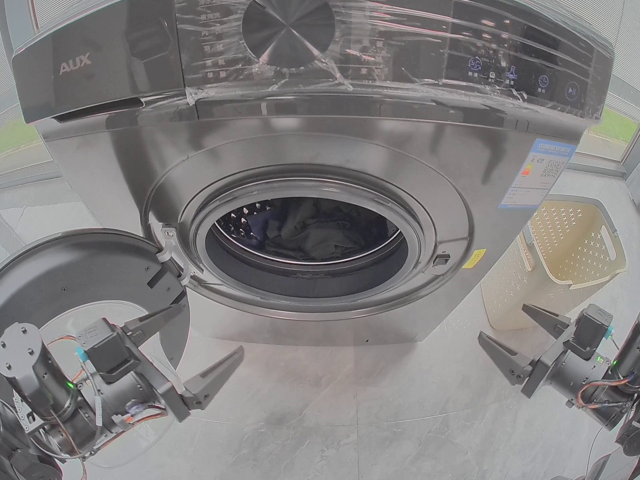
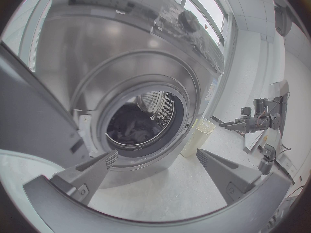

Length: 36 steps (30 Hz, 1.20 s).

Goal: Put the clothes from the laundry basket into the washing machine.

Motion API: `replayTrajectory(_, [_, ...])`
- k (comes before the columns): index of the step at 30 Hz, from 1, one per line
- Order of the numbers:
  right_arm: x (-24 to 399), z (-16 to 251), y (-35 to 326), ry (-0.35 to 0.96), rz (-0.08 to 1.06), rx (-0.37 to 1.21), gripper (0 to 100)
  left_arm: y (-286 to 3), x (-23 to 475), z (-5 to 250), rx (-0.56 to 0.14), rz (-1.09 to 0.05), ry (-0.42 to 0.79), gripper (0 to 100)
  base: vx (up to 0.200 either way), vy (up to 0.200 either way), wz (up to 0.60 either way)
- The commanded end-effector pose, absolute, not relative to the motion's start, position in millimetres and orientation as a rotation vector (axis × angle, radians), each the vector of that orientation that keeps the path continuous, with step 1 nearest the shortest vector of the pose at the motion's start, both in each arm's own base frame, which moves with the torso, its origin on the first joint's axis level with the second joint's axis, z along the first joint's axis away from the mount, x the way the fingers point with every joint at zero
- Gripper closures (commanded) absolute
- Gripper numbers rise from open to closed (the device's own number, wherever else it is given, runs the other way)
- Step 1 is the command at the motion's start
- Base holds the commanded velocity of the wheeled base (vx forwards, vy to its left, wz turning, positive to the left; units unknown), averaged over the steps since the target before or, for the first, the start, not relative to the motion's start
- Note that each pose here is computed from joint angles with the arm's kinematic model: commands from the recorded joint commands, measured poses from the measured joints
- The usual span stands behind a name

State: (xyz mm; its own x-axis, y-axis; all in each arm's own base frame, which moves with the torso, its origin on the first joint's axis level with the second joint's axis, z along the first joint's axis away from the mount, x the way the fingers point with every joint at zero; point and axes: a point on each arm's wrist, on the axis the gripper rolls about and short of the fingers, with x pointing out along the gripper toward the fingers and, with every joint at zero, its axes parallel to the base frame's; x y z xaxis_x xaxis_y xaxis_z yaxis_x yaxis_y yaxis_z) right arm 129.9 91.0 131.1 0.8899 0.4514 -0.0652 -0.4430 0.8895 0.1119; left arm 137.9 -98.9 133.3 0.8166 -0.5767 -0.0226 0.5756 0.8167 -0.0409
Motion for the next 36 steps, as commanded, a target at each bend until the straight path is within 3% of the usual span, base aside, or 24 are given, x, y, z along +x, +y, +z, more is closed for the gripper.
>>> replayTrajectory(1, [101.1, 146.6, 59.0, 0.006, 0.388, 0.086, 0, -61.7, 108.5, 149.3, -0.018, -0.515, -0.043, 0, -0.200, 0.000, 0.00])
replayTrajectory(9, [78.6, 141.4, 36.8, 0.052, 0.316, 0.077, 0, -28.1, 64.6, 151.9, 0.013, -0.413, -0.077, 0, -0.200, 0.000, 0.00])
replayTrajectory(16, [53.5, 143.4, 12.5, -0.047, 0.138, 0.018, 0, -9.9, 24.4, 140.3, 0.005, -0.384, -0.094, 0, -0.200, 0.000, 0.00])
replayTrajectory(21, [40.1, 138.8, 5.5, -0.057, 0.078, 0.010, 0, -2.7, 8.0, 131.0, 0.013, -0.329, -0.065, 0, -0.200, 0.000, 0.00])
replayTrajectory(26, [15.5, 123.8, 0.0, -0.056, 0.046, 0.016, 0, 2.0, -8.3, 101.3, 0.017, -0.265, -0.039, 0, -0.160, 0.000, 0.00])
replayTrajectory(29, [-1.8, 104.7, -2.4, -0.020, 0.055, 0.010, 0, 2.7, -15.5, 87.5, -0.027, -0.244, -0.006, 0, 0.000, 0.000, 0.00])
replayTrajectory(32, [-10.6, 93.1, -3.6, -0.007, 0.049, 0.007, 0, 2.6, -15.5, 86.7, -0.060, -0.227, 0.005, 0, -0.067, 0.000, 0.00])
replayTrajectory(36, [-15.2, 83.8, -4.2, 0.026, 0.014, 0.015, 0, 1.4, -15.5, 86.5, -0.038, -0.140, 0.001, 0, -0.100, 0.000, 0.00])
